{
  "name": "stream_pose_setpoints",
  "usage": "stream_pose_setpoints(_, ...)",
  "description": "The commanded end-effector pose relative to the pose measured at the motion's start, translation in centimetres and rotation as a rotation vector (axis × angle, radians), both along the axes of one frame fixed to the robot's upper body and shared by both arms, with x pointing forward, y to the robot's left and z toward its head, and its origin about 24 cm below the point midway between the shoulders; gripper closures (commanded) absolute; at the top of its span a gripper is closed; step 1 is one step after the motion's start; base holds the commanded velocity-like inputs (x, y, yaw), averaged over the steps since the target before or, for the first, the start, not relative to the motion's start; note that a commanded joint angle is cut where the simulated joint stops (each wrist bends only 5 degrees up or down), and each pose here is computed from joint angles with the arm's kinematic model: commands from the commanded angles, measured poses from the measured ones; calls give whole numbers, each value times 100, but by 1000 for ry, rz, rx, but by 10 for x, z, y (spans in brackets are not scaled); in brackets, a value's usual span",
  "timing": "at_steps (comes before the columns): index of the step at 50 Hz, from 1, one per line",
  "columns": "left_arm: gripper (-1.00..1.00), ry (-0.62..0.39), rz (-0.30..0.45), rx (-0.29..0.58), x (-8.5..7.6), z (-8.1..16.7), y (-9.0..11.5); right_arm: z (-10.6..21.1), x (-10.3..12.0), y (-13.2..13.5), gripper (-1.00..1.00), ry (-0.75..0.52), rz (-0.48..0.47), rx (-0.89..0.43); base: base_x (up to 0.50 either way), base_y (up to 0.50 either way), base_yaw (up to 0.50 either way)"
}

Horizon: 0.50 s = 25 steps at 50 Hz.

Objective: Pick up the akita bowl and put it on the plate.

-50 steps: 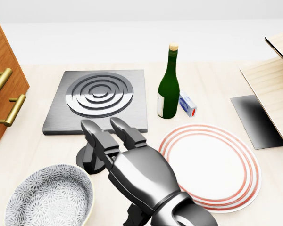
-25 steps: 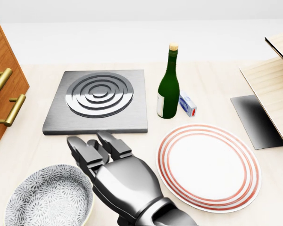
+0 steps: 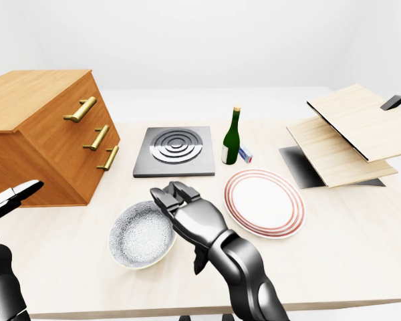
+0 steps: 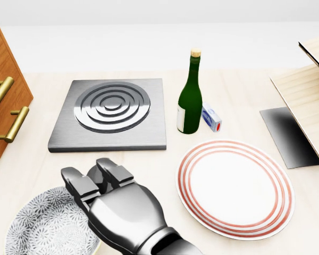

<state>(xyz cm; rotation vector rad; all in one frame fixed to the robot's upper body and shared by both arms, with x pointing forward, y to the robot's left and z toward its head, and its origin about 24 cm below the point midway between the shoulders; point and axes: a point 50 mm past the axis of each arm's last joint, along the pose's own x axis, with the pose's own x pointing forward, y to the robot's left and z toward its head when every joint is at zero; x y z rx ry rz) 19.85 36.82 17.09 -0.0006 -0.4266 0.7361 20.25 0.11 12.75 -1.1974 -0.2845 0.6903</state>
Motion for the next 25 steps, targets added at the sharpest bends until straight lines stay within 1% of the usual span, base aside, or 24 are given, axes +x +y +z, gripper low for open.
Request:
stream_pose_setpoints(1, -100, -4, -1, 0, 0, 1, 0, 0, -1, 9, -95, -4, 18, -32, 0, 0, 0)
stream_pose_setpoints(8, -100, -7, -2, 1, -1, 1, 0, -2, 0, 13, -96, 2, 19, -52, 0, 0, 0)
stream_pose_setpoints(12, -100, -9, -3, 2, -1, 2, 0, 4, 1, 15, -96, -30, 11, -59, 0, 0, 0)
stream_pose_setpoints(25, -100, 6, -6, -8, 1, -2, 0, 8, 5, 21, -96, -52, 0, -74, 0, 0, 0)
